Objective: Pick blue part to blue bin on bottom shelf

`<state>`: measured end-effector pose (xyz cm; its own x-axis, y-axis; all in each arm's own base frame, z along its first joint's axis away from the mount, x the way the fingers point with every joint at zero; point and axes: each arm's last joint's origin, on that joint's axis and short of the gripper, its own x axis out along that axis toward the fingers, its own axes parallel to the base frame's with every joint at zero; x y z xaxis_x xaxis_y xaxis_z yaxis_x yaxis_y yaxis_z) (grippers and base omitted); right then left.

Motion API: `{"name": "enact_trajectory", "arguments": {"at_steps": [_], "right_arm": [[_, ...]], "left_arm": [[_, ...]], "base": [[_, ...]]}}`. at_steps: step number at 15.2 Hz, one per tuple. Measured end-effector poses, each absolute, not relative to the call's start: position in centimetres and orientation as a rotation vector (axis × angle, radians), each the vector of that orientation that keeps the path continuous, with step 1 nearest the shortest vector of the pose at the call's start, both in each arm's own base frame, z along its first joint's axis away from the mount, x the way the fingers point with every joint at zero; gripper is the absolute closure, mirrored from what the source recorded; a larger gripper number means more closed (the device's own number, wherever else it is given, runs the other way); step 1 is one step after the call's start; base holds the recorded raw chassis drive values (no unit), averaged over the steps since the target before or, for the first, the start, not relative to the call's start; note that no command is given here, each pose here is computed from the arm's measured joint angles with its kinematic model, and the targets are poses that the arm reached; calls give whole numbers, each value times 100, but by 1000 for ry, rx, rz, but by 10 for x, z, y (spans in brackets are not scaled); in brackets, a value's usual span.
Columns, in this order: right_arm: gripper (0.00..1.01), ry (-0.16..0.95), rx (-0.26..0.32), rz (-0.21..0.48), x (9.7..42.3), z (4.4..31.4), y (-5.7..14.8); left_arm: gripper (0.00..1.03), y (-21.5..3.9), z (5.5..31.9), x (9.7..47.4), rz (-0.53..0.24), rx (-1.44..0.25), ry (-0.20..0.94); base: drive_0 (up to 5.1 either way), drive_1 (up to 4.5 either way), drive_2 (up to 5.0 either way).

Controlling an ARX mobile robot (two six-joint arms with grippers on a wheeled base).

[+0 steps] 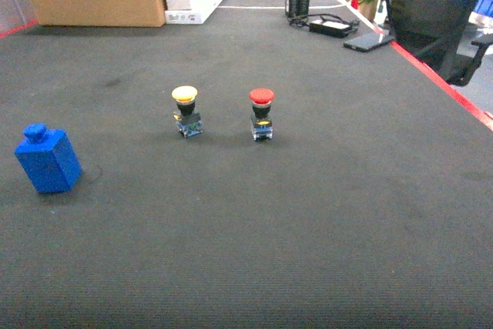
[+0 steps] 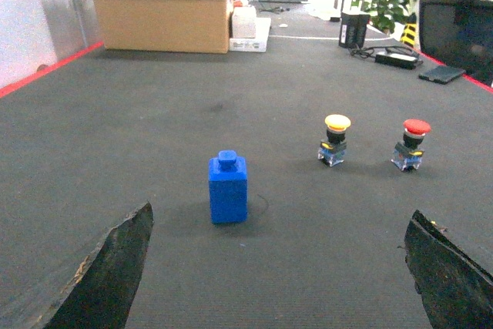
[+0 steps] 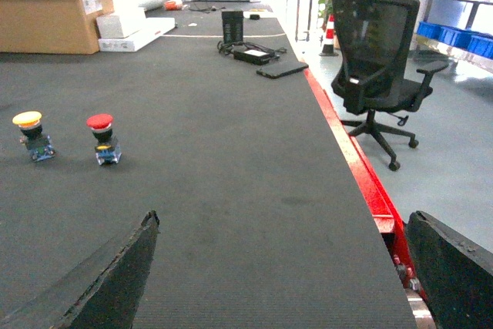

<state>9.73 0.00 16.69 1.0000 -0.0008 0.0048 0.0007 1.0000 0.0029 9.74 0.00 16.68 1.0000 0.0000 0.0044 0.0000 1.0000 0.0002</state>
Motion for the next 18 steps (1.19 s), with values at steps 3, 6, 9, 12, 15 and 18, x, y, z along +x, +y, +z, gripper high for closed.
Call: {"name": "enact_trajectory", "arguments": {"at_steps": [3,6,9,12,15,18], "right_arm": [[3,-2,2,0,97,167,0],[3,-2,2,0,97,167,0],[3,-1,2,0,97,167,0],[3,-2,2,0,97,167,0],[3,-2,2,0,97,167,0],[3,-1,2,0,97,167,0]], "left_arm": [[5,0,166,97,0,0,-1],[5,0,166,97,0,0,0],[5,0,166,97,0,0,0],[5,0,166,97,0,0,0],[5,0,166,97,0,0,0],[5,0,166,97,0,0,0]], "base": [[0,0,0],[0,0,0],[0,0,0],[0,0,0],[0,0,0],[0,0,0]]}}
